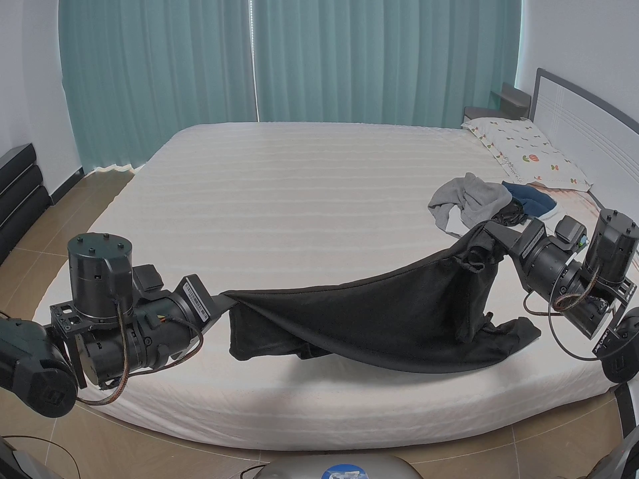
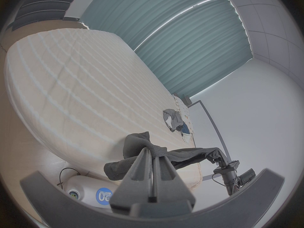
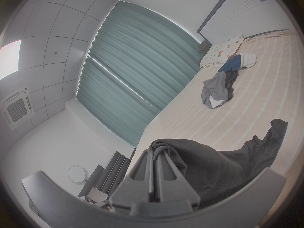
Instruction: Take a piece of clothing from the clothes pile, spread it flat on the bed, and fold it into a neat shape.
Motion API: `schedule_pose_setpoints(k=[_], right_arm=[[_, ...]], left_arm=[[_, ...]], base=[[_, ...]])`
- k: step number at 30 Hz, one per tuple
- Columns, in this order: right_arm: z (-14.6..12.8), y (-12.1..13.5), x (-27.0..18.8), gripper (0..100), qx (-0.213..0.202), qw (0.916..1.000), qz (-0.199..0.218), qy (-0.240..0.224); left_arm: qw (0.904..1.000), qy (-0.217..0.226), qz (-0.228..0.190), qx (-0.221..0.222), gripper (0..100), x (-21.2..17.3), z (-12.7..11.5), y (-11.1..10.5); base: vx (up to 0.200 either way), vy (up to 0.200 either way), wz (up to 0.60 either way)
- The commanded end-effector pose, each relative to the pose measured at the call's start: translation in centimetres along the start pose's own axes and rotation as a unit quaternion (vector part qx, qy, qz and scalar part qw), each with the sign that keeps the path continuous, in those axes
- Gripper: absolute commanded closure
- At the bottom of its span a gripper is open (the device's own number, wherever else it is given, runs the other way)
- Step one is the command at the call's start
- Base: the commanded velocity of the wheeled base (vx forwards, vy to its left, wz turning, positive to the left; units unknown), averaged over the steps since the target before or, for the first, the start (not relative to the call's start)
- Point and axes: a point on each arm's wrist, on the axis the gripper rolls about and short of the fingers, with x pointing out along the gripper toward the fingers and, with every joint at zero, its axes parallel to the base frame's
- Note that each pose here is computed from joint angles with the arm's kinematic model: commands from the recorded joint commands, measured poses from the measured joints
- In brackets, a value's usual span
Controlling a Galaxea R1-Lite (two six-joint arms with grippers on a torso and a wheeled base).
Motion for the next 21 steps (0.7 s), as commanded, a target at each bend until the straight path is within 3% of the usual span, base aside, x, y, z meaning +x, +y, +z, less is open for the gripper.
schedule_pose_setpoints(k=[1,10,21], right_arm=[[0.0,0.0,-0.1,100,-0.001,1.0,0.0,0.0],[0.0,0.1,-0.2,100,-0.002,1.0,0.002,0.001],[0.2,2.0,-2.0,100,-0.004,0.9992,0.039,-0.004]], left_arm=[[1.0,0.002,0.001,-0.001,100,0.1,0.0,0.1],[1.0,0.004,0.002,-0.001,100,0.1,-0.1,0.1],[0.9998,-0.008,-0.015,0.003,100,-1.0,0.1,-0.6]], base=[[0.0,0.0,0.0],[0.0,0.0,0.0],[-0.2,0.0,0.0]])
